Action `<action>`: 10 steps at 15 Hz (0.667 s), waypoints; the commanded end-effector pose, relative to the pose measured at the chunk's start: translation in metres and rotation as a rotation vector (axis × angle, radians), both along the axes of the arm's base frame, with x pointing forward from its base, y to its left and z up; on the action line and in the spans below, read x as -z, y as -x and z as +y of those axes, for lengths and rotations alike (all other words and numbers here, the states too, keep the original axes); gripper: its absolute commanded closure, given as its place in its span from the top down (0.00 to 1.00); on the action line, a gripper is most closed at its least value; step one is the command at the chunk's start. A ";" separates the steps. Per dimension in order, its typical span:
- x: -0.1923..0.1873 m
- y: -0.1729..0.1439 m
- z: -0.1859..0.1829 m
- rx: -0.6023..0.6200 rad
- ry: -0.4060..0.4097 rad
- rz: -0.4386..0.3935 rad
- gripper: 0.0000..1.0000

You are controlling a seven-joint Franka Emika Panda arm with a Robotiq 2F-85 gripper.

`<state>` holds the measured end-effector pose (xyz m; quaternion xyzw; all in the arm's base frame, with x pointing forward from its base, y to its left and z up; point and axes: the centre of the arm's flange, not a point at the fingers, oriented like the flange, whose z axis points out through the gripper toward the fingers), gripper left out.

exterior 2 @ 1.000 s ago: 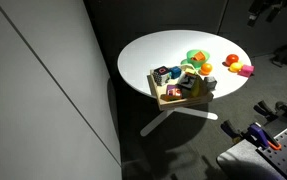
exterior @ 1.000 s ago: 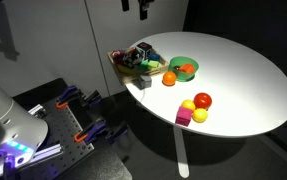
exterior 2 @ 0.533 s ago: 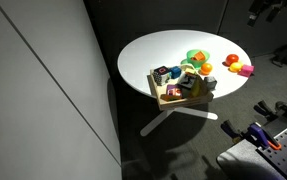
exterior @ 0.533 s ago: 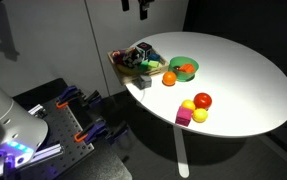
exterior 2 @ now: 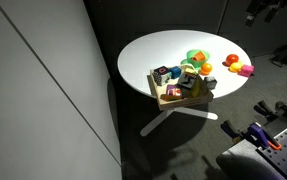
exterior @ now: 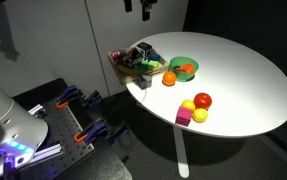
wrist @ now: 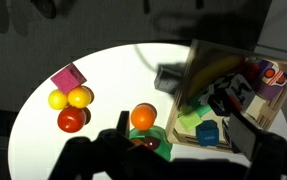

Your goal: Put the orange object inside the bowl

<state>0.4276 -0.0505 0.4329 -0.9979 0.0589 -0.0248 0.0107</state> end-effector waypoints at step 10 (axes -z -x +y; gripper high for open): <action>0.039 -0.083 -0.020 0.152 0.028 0.017 1.00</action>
